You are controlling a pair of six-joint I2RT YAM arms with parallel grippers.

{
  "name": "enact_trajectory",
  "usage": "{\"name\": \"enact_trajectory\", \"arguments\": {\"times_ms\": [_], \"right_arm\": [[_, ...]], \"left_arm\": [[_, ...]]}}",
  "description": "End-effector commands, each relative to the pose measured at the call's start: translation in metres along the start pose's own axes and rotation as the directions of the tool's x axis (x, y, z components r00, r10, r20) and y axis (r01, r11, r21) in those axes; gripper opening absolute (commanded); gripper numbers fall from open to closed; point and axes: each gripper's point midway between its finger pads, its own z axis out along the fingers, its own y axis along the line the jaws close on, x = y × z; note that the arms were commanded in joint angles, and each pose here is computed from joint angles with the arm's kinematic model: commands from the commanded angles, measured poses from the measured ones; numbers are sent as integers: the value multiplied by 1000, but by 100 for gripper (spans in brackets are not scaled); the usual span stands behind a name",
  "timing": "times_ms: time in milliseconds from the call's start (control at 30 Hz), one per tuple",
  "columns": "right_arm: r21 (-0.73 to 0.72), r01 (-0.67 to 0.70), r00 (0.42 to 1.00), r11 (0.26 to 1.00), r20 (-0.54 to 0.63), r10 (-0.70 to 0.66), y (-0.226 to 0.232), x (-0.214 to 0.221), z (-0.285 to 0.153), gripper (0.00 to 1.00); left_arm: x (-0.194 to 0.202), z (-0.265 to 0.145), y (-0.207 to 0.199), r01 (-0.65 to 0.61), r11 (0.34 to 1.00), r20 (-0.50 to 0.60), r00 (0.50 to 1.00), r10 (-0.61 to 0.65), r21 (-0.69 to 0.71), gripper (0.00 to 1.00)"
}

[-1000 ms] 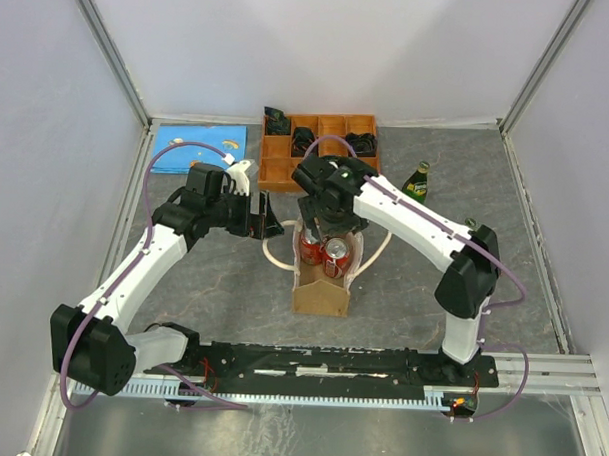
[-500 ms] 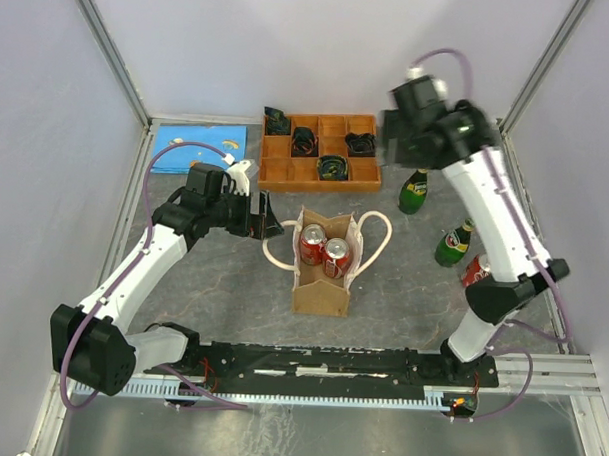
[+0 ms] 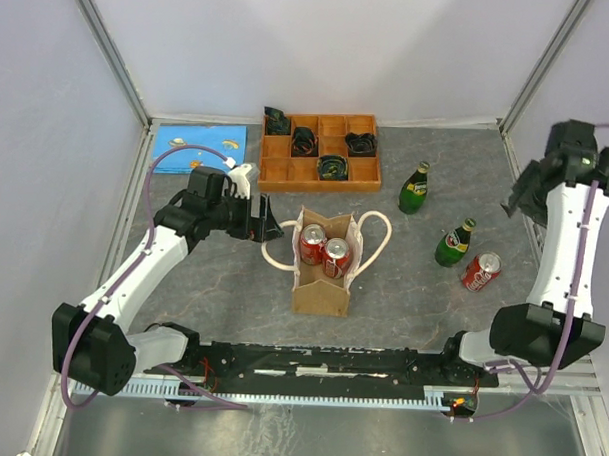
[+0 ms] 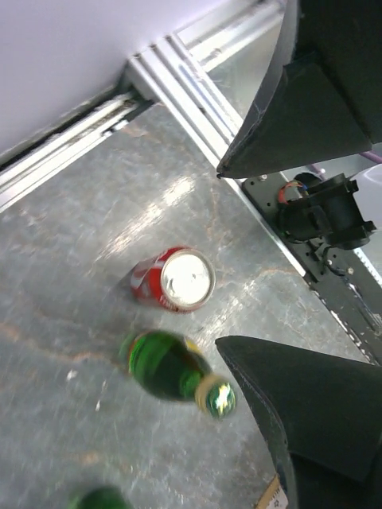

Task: Place the beverage into the canvas bag

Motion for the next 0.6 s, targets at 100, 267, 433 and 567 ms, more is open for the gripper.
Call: {"name": "enact_trajectory", "arguments": {"times_ms": [100, 267, 433, 567], "right_arm": [[-40, -136, 962, 990, -246, 122, -21, 62, 56, 87], [-89, -221, 931, 971, -315, 183, -6, 85, 75, 88], [-98, -245, 924, 964, -326, 202, -1, 86, 81, 90], [-94, -248, 907, 964, -371, 197, 2, 92, 91, 90]], "left_arm": [[-8, 0, -8, -64, 996, 47, 997, 61, 54, 95], [-6, 3, -7, -58, 997, 42, 998, 55, 60, 95], [-2, 3, -6, -54, 997, 37, 998, 52, 61, 95], [2, 3, -5, -51, 997, 34, 998, 49, 61, 95]]}}
